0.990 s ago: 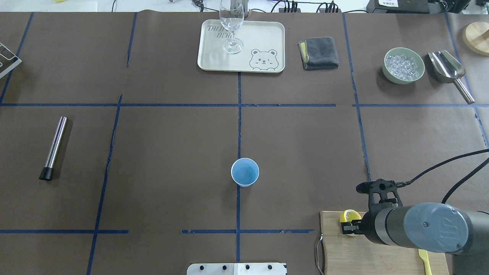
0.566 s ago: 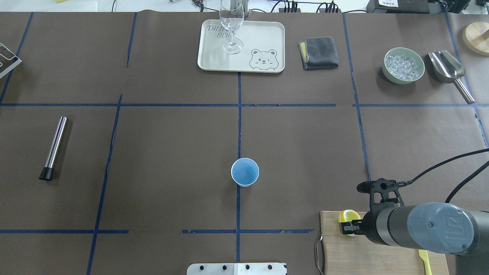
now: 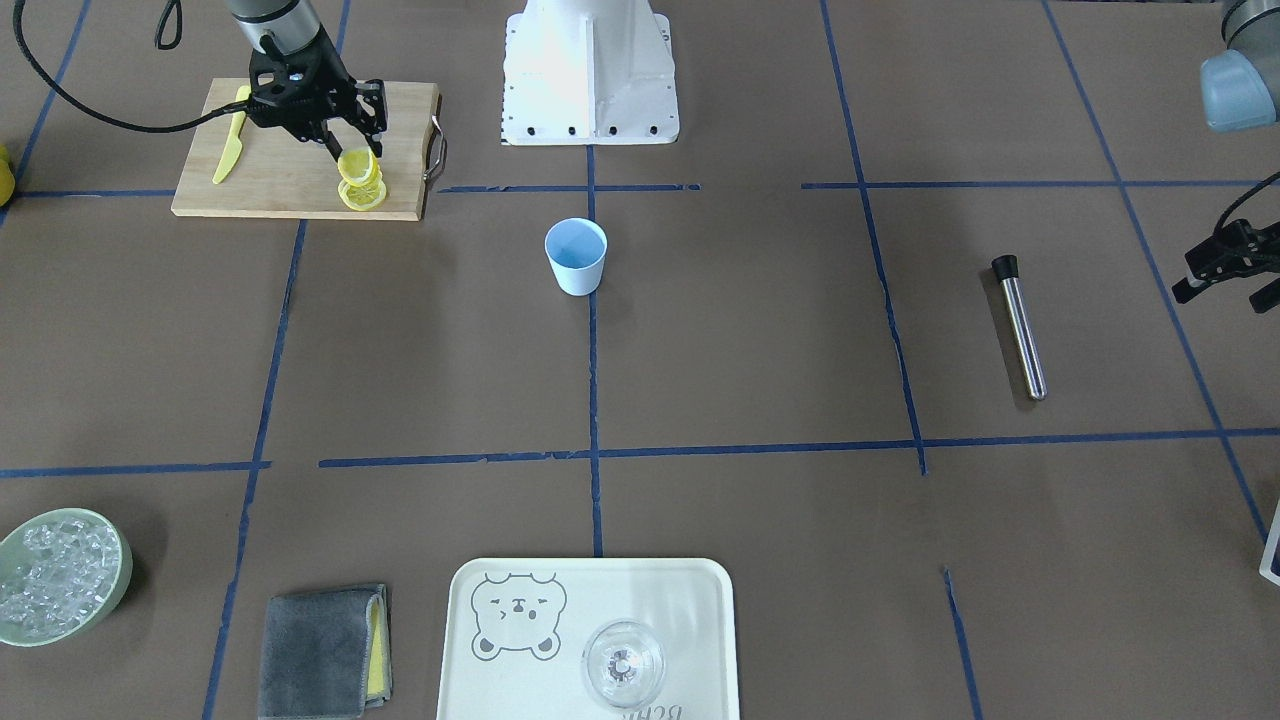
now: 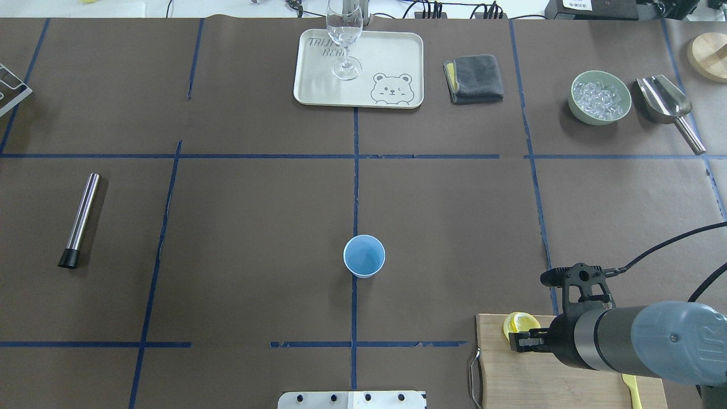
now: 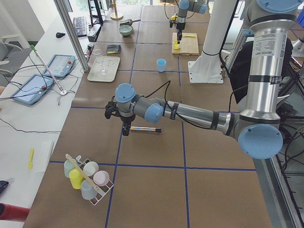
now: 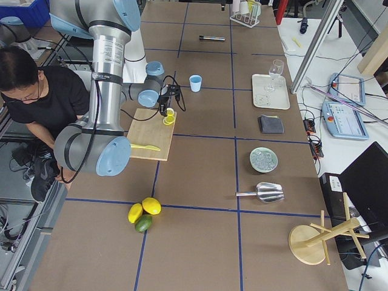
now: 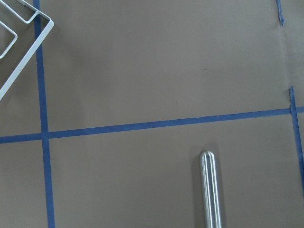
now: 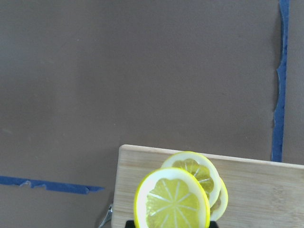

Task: Squeeze lemon into cup
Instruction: 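Grasp the lemon slice edge with the right gripper, then lift the lemon slice and carry it over the blue cup with the right gripper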

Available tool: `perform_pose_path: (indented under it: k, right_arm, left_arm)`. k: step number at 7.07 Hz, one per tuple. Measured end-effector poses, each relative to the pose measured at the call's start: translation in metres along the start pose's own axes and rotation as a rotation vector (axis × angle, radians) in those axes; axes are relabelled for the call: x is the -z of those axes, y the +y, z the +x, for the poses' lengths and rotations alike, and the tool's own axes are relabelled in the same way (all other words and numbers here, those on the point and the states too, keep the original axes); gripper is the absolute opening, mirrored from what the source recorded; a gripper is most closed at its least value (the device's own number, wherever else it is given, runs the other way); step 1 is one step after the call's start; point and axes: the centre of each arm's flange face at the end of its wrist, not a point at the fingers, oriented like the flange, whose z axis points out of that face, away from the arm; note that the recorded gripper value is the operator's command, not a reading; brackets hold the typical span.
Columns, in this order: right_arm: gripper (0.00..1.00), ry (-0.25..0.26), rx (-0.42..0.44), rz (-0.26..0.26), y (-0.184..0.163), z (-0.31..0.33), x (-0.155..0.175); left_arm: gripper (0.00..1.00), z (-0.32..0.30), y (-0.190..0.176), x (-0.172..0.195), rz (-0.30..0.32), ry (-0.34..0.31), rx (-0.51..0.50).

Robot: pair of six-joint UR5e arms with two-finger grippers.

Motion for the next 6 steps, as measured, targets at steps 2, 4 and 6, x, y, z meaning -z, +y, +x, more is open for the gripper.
perform_pose_path:
  k: [2, 4, 6]
  right_arm:
    - [0.56, -0.054, -0.015, 0.011, -0.007, -0.013, 0.023]
    - [0.56, -0.125, -0.042, 0.008, -0.029, -0.05, 0.046]
    - [0.56, -0.125, -0.082, 0.013, -0.068, -0.148, 0.066]
  left_arm:
    - [1.0, -0.001, 0.0, -0.001, -0.002, -0.001, 0.002]
    - [1.0, -0.002, 0.0, -0.001, -0.003, -0.001, 0.003]
    - [1.0, -0.002, 0.0, -0.002, -0.003, -0.001, 0.004]
